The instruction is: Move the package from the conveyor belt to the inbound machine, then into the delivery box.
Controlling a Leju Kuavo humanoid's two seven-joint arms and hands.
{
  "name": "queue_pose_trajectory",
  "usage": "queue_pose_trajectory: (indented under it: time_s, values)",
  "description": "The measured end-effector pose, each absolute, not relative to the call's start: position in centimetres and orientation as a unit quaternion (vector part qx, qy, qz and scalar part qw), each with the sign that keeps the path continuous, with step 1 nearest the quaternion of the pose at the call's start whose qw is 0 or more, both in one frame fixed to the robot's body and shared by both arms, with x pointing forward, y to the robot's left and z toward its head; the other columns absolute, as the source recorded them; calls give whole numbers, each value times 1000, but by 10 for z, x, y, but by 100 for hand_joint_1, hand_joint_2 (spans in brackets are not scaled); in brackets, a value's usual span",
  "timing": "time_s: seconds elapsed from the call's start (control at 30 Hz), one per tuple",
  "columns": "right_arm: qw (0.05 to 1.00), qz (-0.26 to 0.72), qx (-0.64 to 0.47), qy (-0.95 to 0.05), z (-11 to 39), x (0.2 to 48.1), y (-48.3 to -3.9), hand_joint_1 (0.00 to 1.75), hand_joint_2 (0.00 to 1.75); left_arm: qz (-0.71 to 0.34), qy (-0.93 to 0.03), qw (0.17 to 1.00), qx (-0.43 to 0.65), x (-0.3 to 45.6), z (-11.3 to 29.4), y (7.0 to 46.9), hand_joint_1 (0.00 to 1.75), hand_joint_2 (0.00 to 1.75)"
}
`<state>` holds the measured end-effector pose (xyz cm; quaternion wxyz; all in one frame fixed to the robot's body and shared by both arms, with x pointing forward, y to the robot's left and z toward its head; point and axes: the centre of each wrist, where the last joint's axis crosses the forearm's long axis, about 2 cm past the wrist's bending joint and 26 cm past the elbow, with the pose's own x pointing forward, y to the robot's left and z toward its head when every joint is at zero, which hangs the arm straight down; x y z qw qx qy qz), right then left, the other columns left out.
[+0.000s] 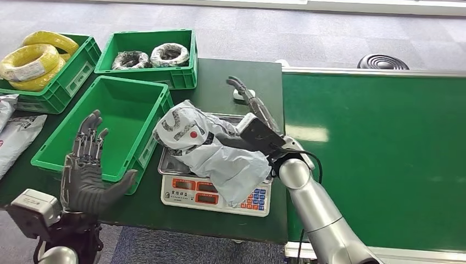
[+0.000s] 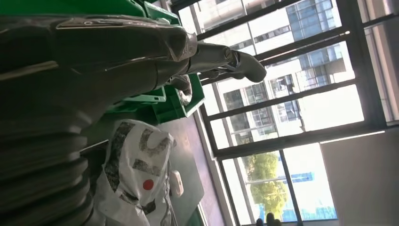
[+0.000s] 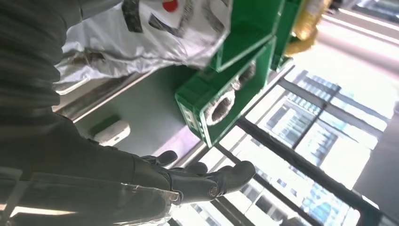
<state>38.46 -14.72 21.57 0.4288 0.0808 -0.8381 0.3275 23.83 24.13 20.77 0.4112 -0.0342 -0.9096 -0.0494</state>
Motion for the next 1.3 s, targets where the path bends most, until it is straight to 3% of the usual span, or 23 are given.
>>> queue_pose_trajectory:
  time_s: [0.17,0.3,0.43,0.7,0.93,1.23,1.27,1.3]
  values:
    - [401,234,98,-880,228,370,-166,0,175,-96,-909,406,-22,244,210,229,0,175]
    - [367,161,29,-915,232,341,-208,0,175,-169,-893,417,8,251,213,213,0,175]
    - [356,96,-40,-929,215,301,-259,0,175,-232,-869,435,29,257,212,197,0,175]
    - [403,8,-125,-907,169,222,-317,0,175,-357,-788,499,59,267,196,168,0,175]
    - [431,-14,-145,-890,159,194,-327,0,175,-428,-746,507,58,283,189,142,0,175]
    - [432,-17,-119,-894,158,202,-310,0,175,-494,-702,509,61,302,184,94,1,175]
    - [432,-17,-117,-894,158,203,-308,0,175,-498,-699,509,61,303,184,91,7,175]
    - [432,-17,-115,-895,158,204,-307,0,175,-501,-698,508,62,303,183,88,39,175]
